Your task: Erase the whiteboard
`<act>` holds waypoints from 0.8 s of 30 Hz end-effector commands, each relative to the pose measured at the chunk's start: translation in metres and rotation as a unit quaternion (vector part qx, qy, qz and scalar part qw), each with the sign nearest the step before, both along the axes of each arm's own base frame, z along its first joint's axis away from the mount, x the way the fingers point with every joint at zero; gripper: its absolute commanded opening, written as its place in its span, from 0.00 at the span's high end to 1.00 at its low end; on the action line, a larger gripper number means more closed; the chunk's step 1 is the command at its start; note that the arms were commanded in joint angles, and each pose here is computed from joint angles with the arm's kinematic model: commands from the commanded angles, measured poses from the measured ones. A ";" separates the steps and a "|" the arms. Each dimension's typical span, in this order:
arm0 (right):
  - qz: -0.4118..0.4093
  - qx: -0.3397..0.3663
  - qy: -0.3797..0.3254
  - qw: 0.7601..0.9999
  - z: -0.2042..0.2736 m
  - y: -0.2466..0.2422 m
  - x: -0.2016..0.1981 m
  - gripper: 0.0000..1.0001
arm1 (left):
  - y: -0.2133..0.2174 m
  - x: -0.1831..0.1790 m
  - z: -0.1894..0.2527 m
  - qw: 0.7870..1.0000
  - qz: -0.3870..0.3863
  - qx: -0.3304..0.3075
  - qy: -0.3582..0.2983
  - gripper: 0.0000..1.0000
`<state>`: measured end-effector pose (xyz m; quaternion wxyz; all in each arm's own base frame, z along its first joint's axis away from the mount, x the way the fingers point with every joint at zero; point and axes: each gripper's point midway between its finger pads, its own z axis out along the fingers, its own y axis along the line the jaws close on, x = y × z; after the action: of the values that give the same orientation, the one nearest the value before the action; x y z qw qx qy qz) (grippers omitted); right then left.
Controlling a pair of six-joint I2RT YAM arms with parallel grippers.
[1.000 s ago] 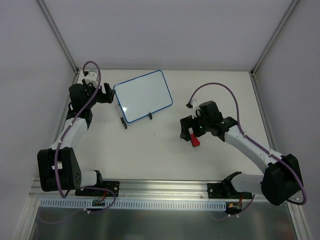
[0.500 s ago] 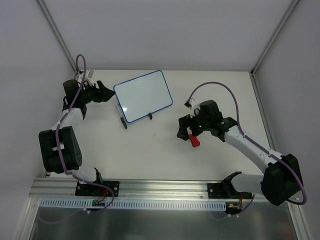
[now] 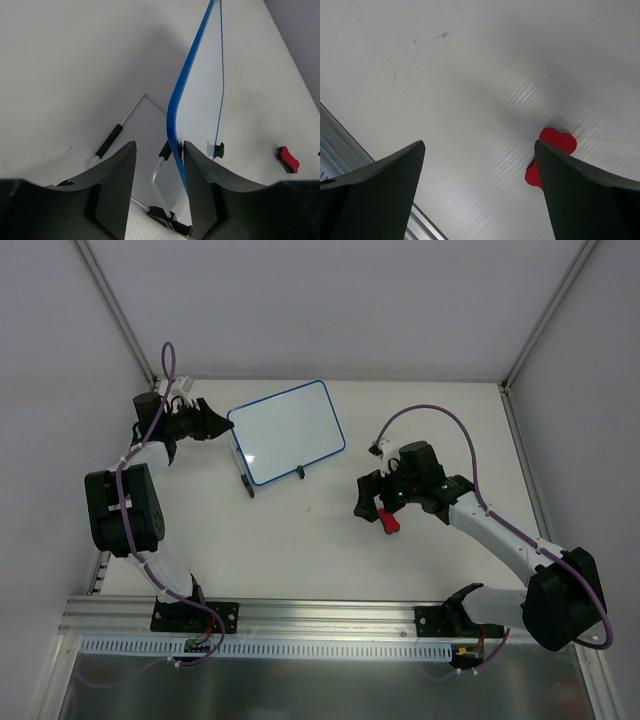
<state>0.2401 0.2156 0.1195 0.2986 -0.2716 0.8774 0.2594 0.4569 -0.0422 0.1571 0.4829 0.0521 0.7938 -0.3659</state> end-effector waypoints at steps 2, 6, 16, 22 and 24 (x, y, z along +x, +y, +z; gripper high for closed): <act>0.010 0.009 -0.016 1.000 0.008 0.006 0.005 0.04 | -0.006 0.006 0.027 0.998 -0.040 -0.008 -0.043 0.59; 0.008 0.009 -0.012 1.000 0.008 0.007 0.006 0.04 | -0.009 0.005 0.026 0.997 -0.055 -0.015 -0.042 0.62; 0.007 0.009 -0.008 1.000 0.007 0.009 0.009 0.03 | -0.011 0.007 0.021 0.997 -0.067 -0.023 -0.037 0.76; 0.008 0.007 -0.006 1.000 0.005 0.008 0.008 0.03 | -0.010 0.012 0.028 0.996 -0.068 -0.022 -0.046 1.00; 0.009 0.006 -0.004 1.000 0.004 0.008 0.007 0.03 | -0.010 0.012 0.030 0.996 -0.069 -0.020 -0.049 1.00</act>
<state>0.2406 0.2160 0.1098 0.2843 -0.2699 0.8836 0.2561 0.4580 -0.0568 0.1681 0.4613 0.0797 0.7741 -0.4262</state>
